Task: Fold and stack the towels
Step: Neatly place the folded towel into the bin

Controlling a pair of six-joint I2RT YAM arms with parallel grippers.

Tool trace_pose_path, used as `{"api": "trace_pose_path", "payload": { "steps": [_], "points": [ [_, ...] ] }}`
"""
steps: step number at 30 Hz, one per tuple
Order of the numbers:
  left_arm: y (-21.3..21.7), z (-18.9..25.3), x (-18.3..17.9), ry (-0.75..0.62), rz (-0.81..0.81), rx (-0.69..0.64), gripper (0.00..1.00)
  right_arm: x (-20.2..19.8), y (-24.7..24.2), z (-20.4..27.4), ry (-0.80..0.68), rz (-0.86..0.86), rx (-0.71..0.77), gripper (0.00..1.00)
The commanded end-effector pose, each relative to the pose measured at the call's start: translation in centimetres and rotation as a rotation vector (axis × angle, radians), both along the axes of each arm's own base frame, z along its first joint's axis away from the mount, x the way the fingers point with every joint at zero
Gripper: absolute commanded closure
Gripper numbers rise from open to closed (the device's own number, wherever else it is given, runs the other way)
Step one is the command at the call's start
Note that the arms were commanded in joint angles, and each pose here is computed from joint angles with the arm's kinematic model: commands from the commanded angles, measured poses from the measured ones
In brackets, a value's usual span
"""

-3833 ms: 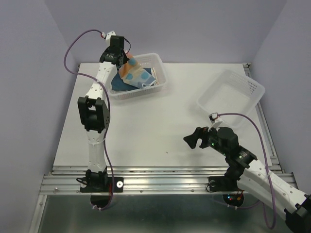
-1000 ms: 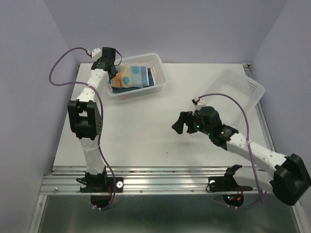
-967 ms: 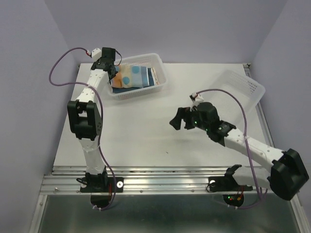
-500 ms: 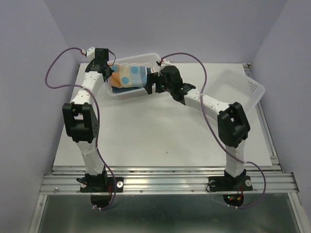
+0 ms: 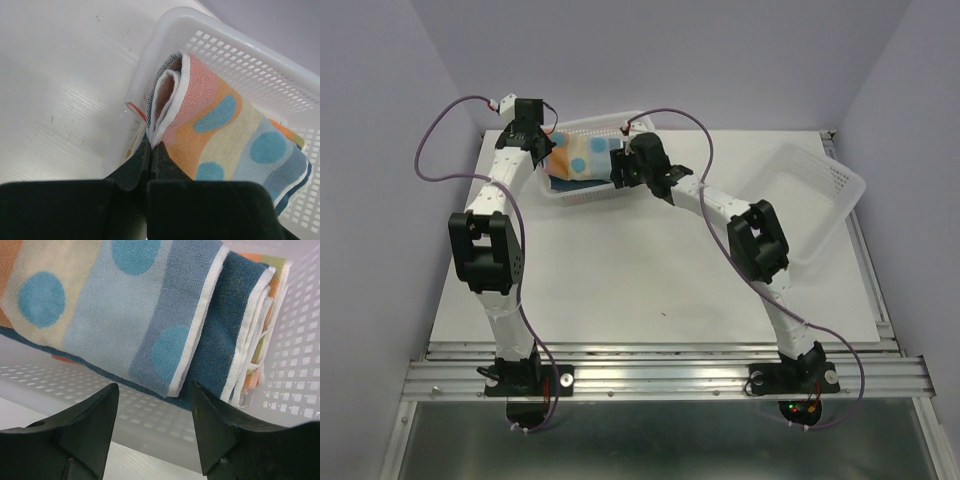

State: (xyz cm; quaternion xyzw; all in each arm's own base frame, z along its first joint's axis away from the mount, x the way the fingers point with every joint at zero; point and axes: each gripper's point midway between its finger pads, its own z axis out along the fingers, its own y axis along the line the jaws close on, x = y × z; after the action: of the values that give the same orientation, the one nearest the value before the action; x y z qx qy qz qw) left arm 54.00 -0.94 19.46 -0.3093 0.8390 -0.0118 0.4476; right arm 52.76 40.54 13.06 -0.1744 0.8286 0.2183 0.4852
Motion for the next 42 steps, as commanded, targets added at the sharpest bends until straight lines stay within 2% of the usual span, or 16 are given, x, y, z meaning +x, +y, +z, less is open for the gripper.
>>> {"api": "trace_pose_path", "payload": {
  "steps": [1, 4, 14, 16, 18, 22, 23, 25, 29, 33, 42],
  "points": [
    [0.3, 1.0, 0.4, -0.038, -0.007, 0.007, 1.0, -0.4, 1.6, 1.7, -0.016, 0.043, 0.049, 0.39],
    [0.6, 0.8, 0.4, -0.035, -0.002, 0.005, 1.0, -0.7, 1.9, 1.6, -0.011, 0.068, 0.067, 0.44],
    [0.5, 1.0, 0.5, -0.042, -0.018, -0.008, 1.0, 0.4, 2.8, 0.0, 0.025, 0.058, 0.063, 0.43],
    [0.5, 1.0, 0.6, -0.043, -0.025, -0.012, 1.0, 0.8, 2.7, -0.2, 0.02, 0.04, 0.058, 0.51],
    [0.2, 1.1, 0.6, -0.045, -0.035, -0.018, 1.0, 0.9, 2.4, 0.3, 0.01, 0.021, 0.063, 0.7],
    [-0.3, 1.9, 0.8, -0.067, -0.067, -0.034, 1.0, 0.7, 1.9, 1.5, -0.014, 0.009, 0.067, 0.83],
    [-0.5, 2.0, 0.7, -0.068, -0.076, -0.037, 1.0, 0.7, 1.9, 3.0, -0.044, 0.008, 0.082, 0.93],
    [-1.2, 2.9, 0.7, -0.095, -0.11, -0.057, 1.0, 1.1, 1.1, 4.5, -0.087, -0.024, 0.067, 0.99],
    [-2.1, 4.6, 0.7, -0.143, -0.156, -0.086, 1.0, 1.0, -0.1, 8.4, -0.152, -0.046, 0.06, 0.99],
    [-3.0, 5.6, 0.8, -0.177, -0.195, -0.109, 1.0, 0.8, -1.1, 9.9, -0.19, -0.063, 0.04, 0.99],
    [-4.8, 6.6, 0.6, -0.236, -0.274, -0.155, 1.0, 0.9, -3.1, 9.7, -0.197, -0.122, -0.039, 0.99]
  ]
}}
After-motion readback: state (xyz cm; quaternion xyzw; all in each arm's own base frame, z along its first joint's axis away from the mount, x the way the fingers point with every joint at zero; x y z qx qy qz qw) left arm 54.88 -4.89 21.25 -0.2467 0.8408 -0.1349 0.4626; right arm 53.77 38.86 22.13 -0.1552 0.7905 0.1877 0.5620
